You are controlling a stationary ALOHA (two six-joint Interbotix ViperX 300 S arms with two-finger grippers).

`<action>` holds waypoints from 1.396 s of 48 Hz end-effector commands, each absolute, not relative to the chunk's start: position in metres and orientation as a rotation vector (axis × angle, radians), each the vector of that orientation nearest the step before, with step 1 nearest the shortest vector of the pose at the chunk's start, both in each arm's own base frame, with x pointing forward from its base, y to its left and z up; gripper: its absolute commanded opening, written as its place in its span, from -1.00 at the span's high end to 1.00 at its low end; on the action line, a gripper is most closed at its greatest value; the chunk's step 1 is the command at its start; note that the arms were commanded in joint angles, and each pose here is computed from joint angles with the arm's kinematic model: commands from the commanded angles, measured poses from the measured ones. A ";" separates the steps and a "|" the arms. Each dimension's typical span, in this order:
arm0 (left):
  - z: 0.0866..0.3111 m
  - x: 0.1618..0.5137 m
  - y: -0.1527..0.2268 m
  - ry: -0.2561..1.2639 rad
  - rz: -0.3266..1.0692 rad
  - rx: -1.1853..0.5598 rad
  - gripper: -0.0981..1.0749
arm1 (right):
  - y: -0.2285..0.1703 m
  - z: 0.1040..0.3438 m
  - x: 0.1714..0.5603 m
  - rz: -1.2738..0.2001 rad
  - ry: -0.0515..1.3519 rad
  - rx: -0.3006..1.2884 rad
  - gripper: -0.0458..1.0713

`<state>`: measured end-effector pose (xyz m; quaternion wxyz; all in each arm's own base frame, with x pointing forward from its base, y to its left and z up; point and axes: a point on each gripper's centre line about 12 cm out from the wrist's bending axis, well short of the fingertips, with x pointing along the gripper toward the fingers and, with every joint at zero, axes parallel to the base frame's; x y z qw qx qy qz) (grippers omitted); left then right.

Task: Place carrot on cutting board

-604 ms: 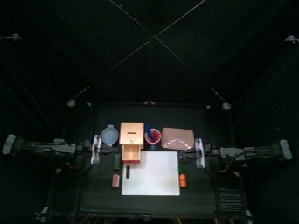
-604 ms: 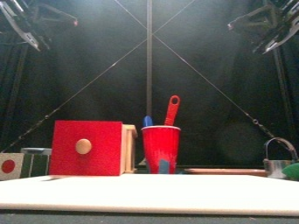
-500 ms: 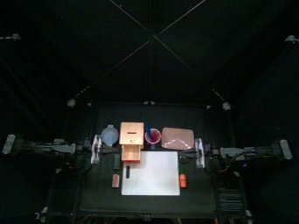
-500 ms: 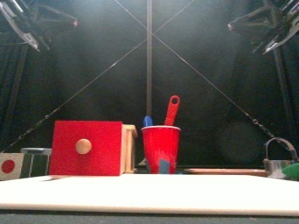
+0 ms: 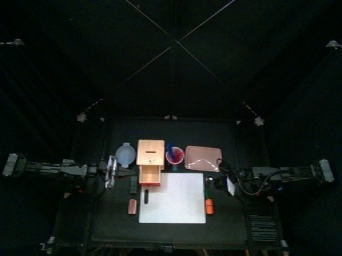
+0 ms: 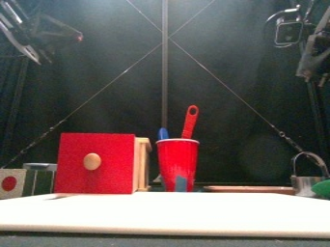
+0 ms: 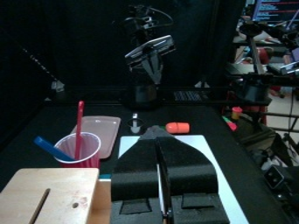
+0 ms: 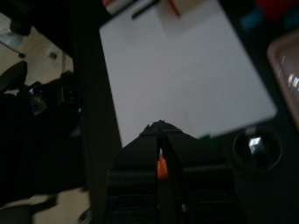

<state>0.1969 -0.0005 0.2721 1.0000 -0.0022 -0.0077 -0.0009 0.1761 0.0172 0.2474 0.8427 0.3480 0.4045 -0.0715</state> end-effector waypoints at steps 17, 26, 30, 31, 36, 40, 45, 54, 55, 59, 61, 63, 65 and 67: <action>0.291 0.201 0.002 -0.068 0.009 -0.003 0.82 | 0.028 0.221 0.166 -0.634 1.207 1.179 0.53; 0.293 0.201 0.002 -0.083 0.009 -0.004 0.82 | 0.038 0.213 0.185 -0.638 1.114 1.216 0.27; 0.294 0.201 0.002 -0.087 0.011 -0.001 0.82 | 0.042 0.208 0.193 -0.629 1.087 1.223 0.07; 0.294 0.201 0.002 -0.089 0.011 -0.001 0.82 | 0.044 0.207 0.194 -0.627 1.083 1.230 0.01; 0.293 0.201 0.002 -0.087 0.011 0.001 0.82 | 0.050 0.199 0.201 -0.625 1.081 1.247 -0.33; 0.291 0.201 0.002 -0.081 0.011 -0.001 0.82 | 0.056 0.191 0.206 -0.627 1.094 1.238 -0.62; 0.290 0.201 0.002 -0.077 0.011 -0.001 0.82 | 0.059 0.180 0.211 -0.670 1.124 1.247 -0.83; 0.285 0.200 0.002 -0.064 0.009 -0.007 0.82 | 0.068 0.160 0.223 -0.737 1.181 1.268 -0.84; 0.284 0.200 0.002 -0.063 0.008 -0.009 0.82 | 0.068 0.159 0.224 -0.743 1.185 1.271 -0.84; 0.281 0.200 0.002 -0.057 0.010 -0.010 0.82 | 0.072 0.155 0.228 -0.767 1.206 1.285 -0.84; 0.280 0.199 0.002 -0.054 0.011 -0.016 0.82 | 0.073 0.151 0.230 -0.786 1.214 1.289 -0.84; 0.279 0.199 0.002 -0.051 0.010 -0.019 0.82 | 0.075 0.148 0.231 -0.804 1.218 1.288 -0.84; 0.278 0.199 0.002 -0.049 0.012 -0.024 0.82 | 0.075 0.145 0.232 -0.817 1.219 1.281 -0.84; 0.278 0.199 0.002 -0.049 0.012 -0.022 0.82 | 0.076 0.143 0.234 -0.821 1.220 1.278 -0.84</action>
